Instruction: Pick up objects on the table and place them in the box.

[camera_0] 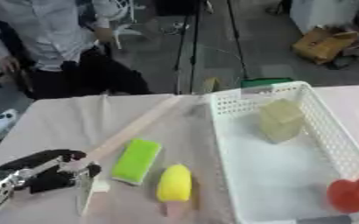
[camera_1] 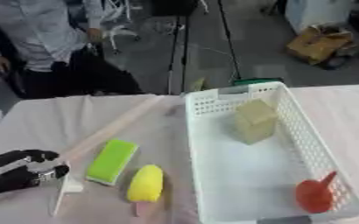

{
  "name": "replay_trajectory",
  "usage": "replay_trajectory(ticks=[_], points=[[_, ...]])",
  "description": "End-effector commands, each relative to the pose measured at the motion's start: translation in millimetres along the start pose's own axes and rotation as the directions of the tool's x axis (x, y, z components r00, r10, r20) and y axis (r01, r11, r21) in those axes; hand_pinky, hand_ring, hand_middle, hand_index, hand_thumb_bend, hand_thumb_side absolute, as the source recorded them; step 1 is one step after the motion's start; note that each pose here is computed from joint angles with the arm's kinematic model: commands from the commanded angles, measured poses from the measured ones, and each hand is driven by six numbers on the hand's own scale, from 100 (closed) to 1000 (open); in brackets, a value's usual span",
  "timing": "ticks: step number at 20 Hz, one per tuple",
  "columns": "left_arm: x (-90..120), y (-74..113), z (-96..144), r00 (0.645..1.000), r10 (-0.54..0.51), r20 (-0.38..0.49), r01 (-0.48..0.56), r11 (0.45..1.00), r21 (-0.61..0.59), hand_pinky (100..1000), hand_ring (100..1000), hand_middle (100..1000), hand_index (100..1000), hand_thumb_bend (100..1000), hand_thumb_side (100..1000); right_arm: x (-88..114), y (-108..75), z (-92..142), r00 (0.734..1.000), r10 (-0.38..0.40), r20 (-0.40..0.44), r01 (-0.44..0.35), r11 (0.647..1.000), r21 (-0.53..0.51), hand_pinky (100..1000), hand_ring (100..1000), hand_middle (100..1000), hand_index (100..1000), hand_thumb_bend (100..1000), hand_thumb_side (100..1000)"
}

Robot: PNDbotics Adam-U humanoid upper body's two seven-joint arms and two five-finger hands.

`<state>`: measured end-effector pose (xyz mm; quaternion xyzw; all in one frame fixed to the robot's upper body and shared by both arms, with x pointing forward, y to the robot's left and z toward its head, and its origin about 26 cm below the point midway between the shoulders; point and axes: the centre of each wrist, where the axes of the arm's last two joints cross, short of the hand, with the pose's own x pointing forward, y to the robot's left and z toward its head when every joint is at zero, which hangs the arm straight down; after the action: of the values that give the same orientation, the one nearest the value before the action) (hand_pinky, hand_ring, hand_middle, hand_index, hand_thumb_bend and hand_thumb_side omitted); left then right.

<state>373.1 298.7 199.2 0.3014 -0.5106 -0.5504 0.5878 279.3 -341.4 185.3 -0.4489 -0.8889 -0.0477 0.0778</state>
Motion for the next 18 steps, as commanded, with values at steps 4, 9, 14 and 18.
replay_trajectory(ticks=[4, 9, 14, 18], points=[[-6, 8.5, -2, 1.0, -0.012, -0.009, 0.012, 0.999, -0.051, 862, 1000, 958, 1000, 641, 1000, 3, -0.4, -6, 0.999, -0.022, 0.026, 0.022, 1.0, -0.016, 824, 832, 658, 688, 100, 1000], [-12, 6.5, -6, 1.0, -0.013, -0.007, 0.012, 0.994, -0.109, 869, 1000, 965, 1000, 676, 1000, 3, 0.0, -6, 0.999, -0.025, 0.025, 0.025, 1.0, -0.017, 825, 832, 651, 684, 100, 1000], [-14, 5.3, -8, 1.0, -0.008, 0.007, 0.009, 0.989, -0.148, 881, 1000, 973, 1000, 691, 1000, 4, 0.2, -6, 0.999, -0.026, 0.025, 0.027, 0.999, -0.018, 825, 831, 647, 682, 100, 1000], [-16, 4.5, -11, 1.0, -0.007, 0.003, 0.008, 0.988, -0.156, 878, 1000, 971, 1000, 685, 1000, 4, 0.2, -6, 0.999, -0.027, 0.024, 0.027, 0.999, -0.019, 826, 831, 645, 681, 100, 1000]])
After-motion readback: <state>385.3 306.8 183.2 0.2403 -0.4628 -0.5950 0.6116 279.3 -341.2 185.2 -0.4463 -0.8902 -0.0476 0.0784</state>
